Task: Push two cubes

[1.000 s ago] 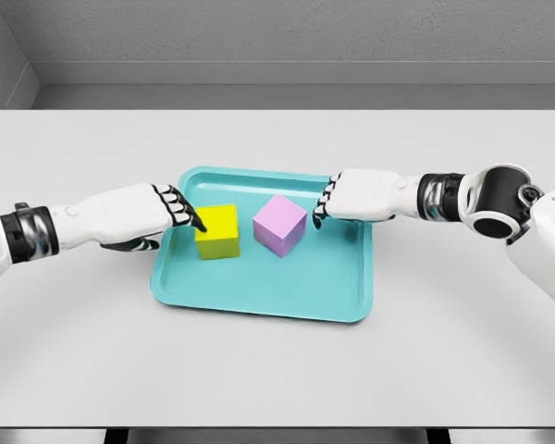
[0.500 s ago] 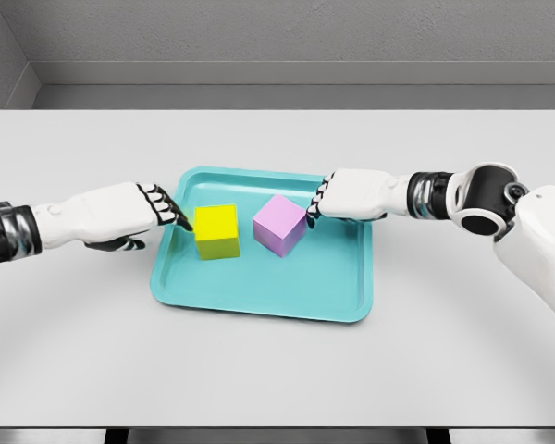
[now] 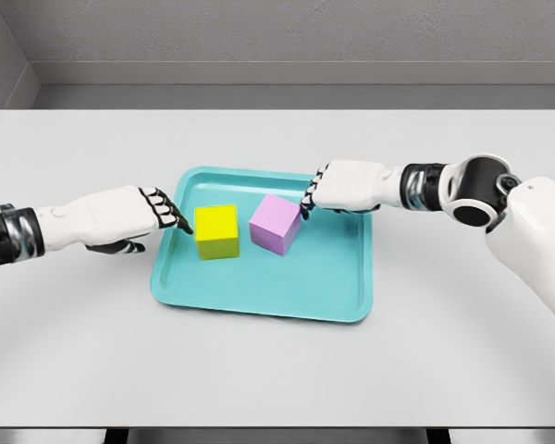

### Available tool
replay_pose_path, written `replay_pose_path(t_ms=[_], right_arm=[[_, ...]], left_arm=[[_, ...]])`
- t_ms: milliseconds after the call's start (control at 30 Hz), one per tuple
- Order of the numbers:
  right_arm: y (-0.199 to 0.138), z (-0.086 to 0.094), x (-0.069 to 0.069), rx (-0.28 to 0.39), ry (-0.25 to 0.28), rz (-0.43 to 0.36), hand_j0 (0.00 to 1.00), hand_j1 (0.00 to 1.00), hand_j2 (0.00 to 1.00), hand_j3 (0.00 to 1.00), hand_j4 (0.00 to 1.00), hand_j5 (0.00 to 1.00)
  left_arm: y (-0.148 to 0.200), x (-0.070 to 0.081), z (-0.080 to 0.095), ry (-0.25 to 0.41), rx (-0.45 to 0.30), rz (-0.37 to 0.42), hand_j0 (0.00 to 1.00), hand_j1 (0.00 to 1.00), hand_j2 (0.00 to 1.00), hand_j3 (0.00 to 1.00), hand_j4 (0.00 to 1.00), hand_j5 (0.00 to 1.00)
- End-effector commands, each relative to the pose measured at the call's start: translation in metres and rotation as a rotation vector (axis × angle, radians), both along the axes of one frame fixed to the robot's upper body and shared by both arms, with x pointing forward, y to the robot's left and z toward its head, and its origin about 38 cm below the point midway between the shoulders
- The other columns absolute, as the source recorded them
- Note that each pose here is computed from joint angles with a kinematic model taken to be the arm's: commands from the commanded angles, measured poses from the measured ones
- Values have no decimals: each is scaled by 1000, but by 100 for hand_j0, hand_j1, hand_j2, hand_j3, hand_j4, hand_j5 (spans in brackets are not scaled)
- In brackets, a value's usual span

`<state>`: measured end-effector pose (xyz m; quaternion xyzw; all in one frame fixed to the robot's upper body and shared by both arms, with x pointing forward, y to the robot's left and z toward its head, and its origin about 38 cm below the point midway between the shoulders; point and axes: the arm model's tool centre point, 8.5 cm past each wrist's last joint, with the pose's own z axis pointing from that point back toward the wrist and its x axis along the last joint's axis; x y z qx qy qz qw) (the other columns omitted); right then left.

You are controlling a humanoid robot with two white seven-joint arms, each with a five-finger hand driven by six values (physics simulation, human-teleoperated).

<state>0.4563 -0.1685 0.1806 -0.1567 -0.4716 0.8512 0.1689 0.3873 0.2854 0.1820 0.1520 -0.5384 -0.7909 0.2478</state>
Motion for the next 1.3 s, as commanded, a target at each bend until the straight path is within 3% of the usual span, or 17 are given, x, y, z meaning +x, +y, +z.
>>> replay_pose_path(t_ms=[0,367,1267], right_arm=[[7,-1,0,8,2,9,64,64,64,64,64,64],[19,-6,7,10,10,5,64,64,64,64,64,64],[31,2,14,22,-1,10,64,64,64,64,64,64]], left_arm=[[-3,0,-2,7,-8,-4,79,79,79,79,79,79],[-9,-1,-11,25,-5,-11,79,79,79,79,79,79],[9,10,-3,16,-6,43,80,80,80,80,80,80]])
